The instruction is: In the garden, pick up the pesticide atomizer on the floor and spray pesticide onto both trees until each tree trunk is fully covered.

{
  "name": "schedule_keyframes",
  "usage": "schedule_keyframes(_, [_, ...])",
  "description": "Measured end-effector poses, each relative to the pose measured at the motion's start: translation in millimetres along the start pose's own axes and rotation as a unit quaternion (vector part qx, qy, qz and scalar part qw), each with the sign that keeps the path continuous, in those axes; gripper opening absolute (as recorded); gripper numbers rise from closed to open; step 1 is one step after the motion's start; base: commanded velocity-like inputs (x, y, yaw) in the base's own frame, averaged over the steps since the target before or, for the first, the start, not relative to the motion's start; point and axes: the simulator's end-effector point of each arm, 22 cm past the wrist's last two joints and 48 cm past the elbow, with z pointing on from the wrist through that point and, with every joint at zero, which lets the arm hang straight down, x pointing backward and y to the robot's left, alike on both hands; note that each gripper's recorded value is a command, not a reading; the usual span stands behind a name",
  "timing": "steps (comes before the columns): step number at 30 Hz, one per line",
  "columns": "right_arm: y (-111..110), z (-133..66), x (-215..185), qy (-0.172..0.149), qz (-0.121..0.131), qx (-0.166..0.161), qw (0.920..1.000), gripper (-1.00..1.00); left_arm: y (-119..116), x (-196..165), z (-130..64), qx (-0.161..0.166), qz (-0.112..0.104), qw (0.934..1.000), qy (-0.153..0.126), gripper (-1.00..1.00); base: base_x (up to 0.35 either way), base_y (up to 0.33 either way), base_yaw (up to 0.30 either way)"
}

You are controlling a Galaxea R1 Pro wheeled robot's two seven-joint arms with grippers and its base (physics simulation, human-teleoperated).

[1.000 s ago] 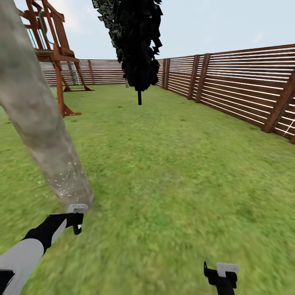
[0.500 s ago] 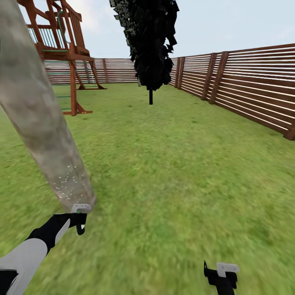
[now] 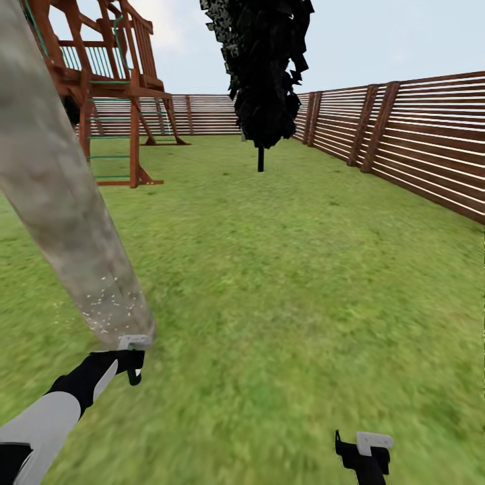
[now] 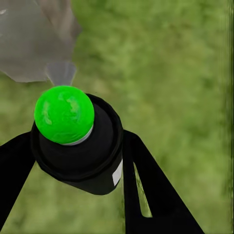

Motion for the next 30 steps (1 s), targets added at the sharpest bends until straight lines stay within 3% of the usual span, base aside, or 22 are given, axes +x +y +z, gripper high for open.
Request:
schedule_keyframes(8, [0.0,0.0,-0.1,0.0,0.0,0.0,1.0,1.0,3.0,-0.1,-0.4,-0.003,0.0,1.0,0.0,-1.0,0.121,-0.268,0.05])
schedule_keyframes(30, [0.1,0.0,-0.1,0.0,0.0,0.0,1.0,1.0,4.6,0.1,-0.6,-0.004,0.0,1.0,0.0,-1.0,0.157,-0.264,0.272])
